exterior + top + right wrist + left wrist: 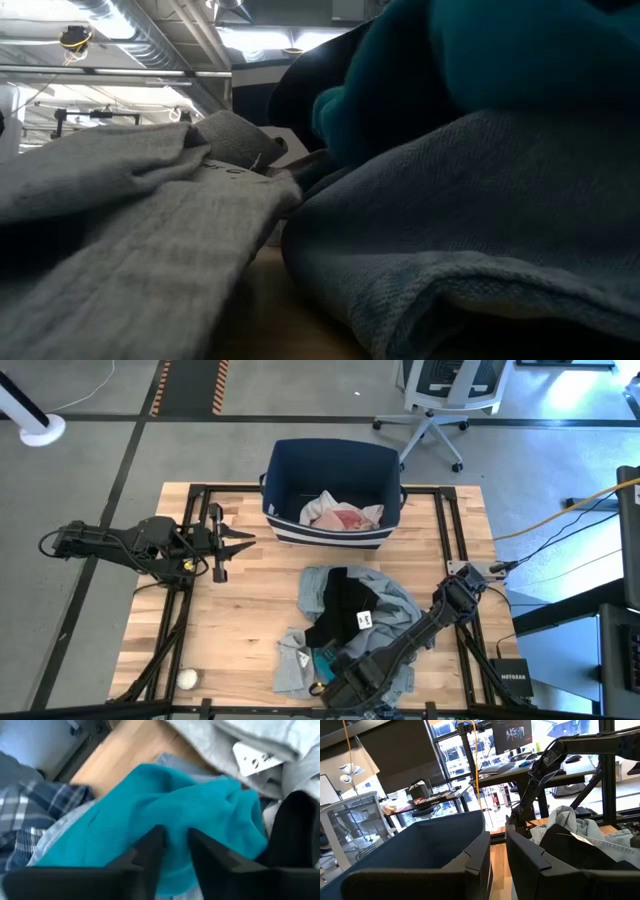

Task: Sort clothes
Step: Put the top blue sock into the blue bin

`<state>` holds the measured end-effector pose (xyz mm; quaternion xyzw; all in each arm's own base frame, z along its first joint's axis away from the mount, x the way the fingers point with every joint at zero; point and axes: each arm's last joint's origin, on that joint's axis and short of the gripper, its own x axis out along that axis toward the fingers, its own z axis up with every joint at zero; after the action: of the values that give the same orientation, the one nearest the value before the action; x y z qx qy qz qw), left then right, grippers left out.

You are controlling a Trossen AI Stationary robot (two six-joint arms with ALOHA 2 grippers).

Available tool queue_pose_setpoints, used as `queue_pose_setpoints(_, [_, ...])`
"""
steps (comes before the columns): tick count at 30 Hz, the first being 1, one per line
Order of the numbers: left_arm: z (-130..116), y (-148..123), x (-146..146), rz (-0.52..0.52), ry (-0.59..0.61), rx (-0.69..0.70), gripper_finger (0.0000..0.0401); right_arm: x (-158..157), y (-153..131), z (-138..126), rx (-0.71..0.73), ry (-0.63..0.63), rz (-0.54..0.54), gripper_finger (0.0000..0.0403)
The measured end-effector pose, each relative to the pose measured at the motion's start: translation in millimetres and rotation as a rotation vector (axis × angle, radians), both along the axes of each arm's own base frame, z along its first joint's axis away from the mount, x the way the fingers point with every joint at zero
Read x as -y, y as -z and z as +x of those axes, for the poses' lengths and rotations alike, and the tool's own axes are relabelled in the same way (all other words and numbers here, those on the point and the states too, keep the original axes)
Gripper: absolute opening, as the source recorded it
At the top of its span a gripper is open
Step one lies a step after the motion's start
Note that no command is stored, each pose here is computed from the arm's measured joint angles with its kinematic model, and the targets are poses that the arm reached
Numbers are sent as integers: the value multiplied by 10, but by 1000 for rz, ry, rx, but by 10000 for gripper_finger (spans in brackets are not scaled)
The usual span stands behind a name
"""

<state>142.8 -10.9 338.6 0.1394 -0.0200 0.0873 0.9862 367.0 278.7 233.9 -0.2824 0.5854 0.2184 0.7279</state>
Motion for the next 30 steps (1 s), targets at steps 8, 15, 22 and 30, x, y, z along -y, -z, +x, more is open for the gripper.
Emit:
queue_pose_setpoints(8, [0,0,0,-1,0,0,59,25,-97,-18,7,4,-33,19])
queue_pose_setpoints(15, [0,0,0,0,0,0,59,86,-556,-33,109,23,-45,32])
queue_pose_setpoints(22, [0,1,0,-1,0,-1,59,333,-897,-118,199,78,-89,8])
queue_pose_setpoints(30, [0,1,0,0,0,-1,59,768,-1319,-179,348,185,-197,24])
